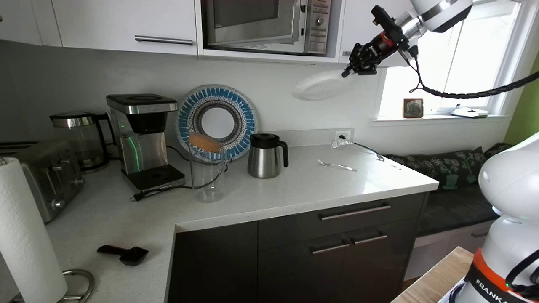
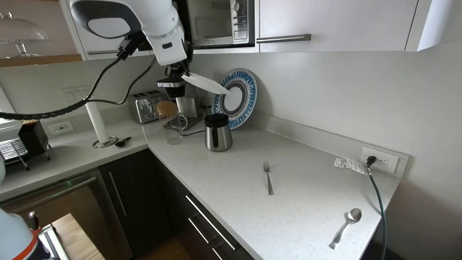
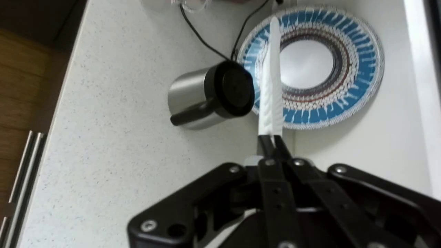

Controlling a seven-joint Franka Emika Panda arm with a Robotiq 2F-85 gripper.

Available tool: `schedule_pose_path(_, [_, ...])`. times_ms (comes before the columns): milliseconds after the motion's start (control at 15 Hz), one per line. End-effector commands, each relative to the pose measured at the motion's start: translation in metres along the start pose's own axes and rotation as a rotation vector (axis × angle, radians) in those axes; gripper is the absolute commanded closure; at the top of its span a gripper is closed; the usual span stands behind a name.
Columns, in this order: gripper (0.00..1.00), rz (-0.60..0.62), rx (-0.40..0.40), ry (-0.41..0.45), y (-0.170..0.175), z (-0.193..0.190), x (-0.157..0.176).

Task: Move the plate from the microwave to the countertop

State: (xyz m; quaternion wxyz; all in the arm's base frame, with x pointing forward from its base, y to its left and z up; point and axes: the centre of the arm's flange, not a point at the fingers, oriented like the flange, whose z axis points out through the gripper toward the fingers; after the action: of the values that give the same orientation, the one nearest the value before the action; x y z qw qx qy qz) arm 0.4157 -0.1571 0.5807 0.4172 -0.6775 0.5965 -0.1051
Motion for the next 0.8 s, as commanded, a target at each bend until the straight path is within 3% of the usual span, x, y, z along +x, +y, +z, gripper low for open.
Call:
schedule_pose_path(0, [1.0,0.08,0.035,0.116,0.051,0.035,0.003])
schedule_pose_path(467, [1.0,0.177,0.059,0.407,0.119,0.089,0.047])
schedule_pose_path(533, [0.99,0.133,0.04,0.369,0.104,0.071,0.041])
schedule_pose_path(733, [0.99,0.153,0.033,0.407,0.116,0.08,0.048])
